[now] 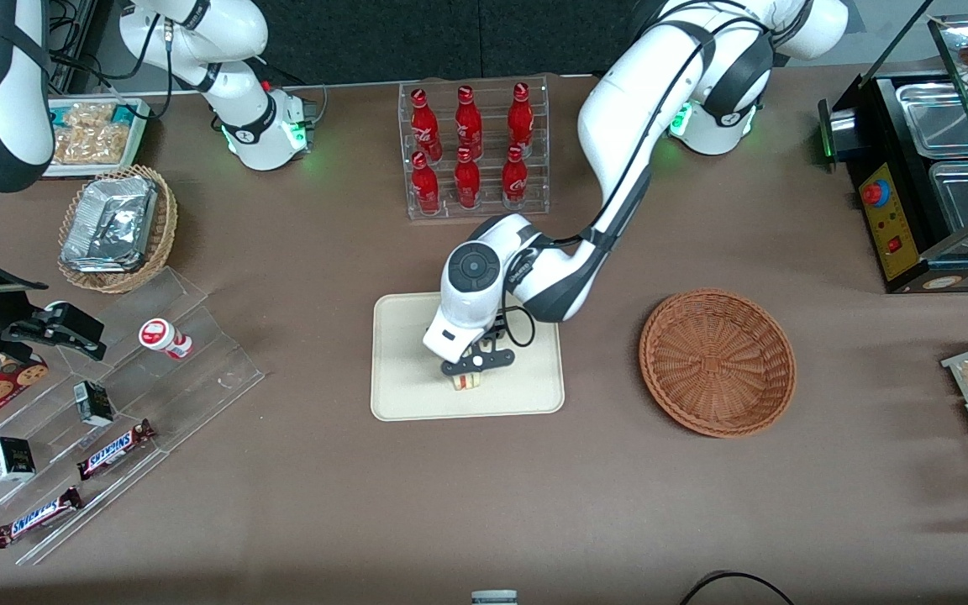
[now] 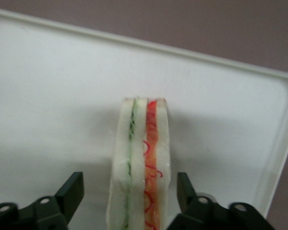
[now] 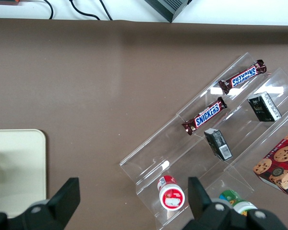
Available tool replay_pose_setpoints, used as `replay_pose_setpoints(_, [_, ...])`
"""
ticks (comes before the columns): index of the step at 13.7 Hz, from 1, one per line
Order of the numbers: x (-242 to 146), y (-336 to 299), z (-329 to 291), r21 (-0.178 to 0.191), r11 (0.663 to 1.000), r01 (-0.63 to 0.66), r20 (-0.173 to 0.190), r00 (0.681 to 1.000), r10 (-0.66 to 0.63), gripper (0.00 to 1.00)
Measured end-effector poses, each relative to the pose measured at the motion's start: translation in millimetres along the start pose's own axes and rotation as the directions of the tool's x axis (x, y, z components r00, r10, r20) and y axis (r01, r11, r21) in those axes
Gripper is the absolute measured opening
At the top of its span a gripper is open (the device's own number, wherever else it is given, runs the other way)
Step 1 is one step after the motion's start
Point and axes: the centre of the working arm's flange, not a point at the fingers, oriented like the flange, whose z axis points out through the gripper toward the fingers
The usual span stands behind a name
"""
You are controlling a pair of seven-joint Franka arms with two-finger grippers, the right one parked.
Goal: Place sandwich from basket to tray
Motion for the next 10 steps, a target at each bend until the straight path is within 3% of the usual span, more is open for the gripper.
replay_pose_setpoints(1, [15, -6, -31, -0.003, 1.0, 0.021, 0.003, 1.0, -0.021, 0.99])
replay_pose_setpoints(3, [46, -30, -106, -0.019, 0.999, 0.025, 0.013, 1.0, -0.025, 1.0])
replay_pose_setpoints(6, [94, -113, -201, 0.011, 1.0, -0.024, 0.069, 0.997, 0.023, 1.0])
replay_pose_setpoints(10, [144, -251, -206, 0.018, 0.995, -0.098, 0.076, 0.992, 0.096, 1.0])
